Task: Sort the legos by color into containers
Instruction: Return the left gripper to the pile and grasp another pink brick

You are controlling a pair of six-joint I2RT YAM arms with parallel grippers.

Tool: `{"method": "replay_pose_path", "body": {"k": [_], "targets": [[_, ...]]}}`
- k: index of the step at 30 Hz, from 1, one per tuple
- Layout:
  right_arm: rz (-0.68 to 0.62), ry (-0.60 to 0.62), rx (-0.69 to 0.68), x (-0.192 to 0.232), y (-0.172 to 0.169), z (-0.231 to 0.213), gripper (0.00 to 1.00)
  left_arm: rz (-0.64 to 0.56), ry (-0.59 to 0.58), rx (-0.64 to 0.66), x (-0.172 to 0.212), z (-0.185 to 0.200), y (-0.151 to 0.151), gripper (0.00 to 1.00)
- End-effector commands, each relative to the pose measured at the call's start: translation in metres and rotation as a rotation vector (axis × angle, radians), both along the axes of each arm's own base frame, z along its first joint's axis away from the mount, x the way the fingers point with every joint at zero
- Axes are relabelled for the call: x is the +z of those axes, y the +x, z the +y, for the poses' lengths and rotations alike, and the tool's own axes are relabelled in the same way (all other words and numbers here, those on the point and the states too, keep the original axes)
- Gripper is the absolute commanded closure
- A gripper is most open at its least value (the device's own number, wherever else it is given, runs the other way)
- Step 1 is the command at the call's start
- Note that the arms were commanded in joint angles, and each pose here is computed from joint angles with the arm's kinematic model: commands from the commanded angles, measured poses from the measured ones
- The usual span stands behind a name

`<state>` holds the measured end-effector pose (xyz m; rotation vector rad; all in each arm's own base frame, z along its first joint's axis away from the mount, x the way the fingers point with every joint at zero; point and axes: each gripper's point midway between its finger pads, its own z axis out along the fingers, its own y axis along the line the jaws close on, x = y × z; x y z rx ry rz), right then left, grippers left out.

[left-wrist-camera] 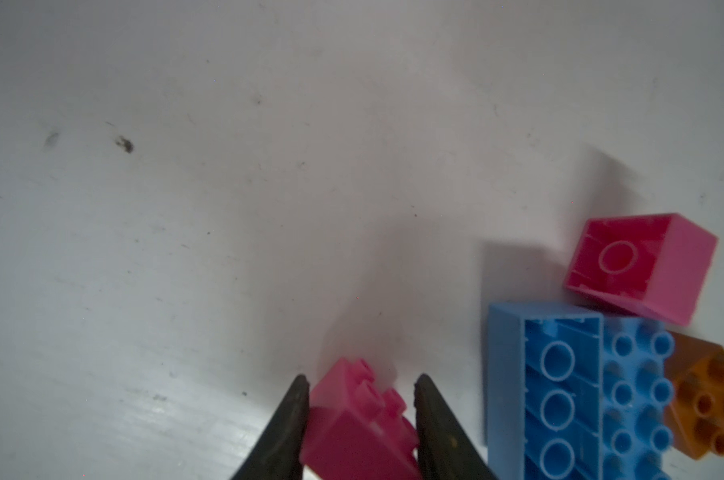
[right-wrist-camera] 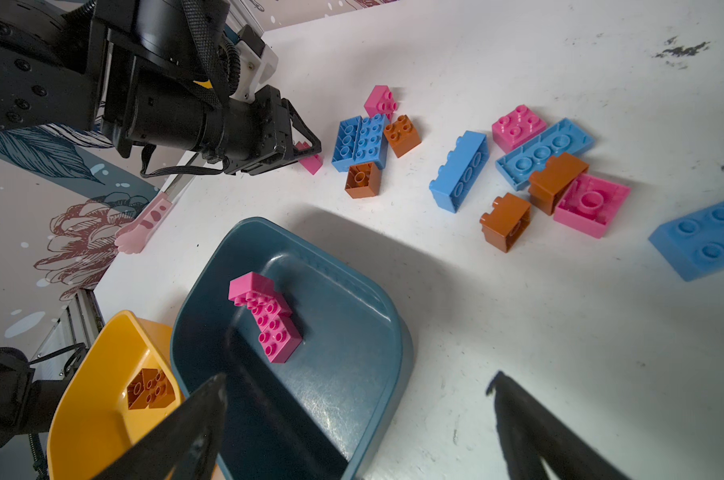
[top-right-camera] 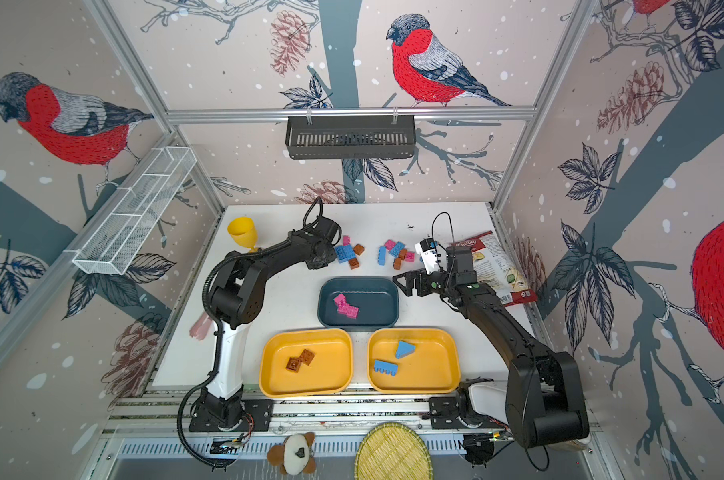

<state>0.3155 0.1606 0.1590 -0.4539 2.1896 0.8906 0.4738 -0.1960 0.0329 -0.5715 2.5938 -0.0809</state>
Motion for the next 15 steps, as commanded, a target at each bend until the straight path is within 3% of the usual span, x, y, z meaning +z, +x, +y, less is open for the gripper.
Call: {"method": "replay_pose_path", "body": {"k": [1, 9, 15], "targets": [[-0.042, 0.012, 0.015, 0.007, 0.004, 0.002, 0.0, 0.049, 0.031, -0.013, -0.001, 0.006, -0.014, 0.56], [-0.04, 0.01, 0.017, 0.006, 0.003, 0.003, 0.0, 0.043, 0.018, -0.012, 0.008, 0.009, -0.023, 0.45], [-0.039, 0.012, 0.018, 0.005, 0.003, 0.003, 0.01, 0.036, -0.025, 0.007, 0.014, 0.006, -0.026, 0.42]]}}
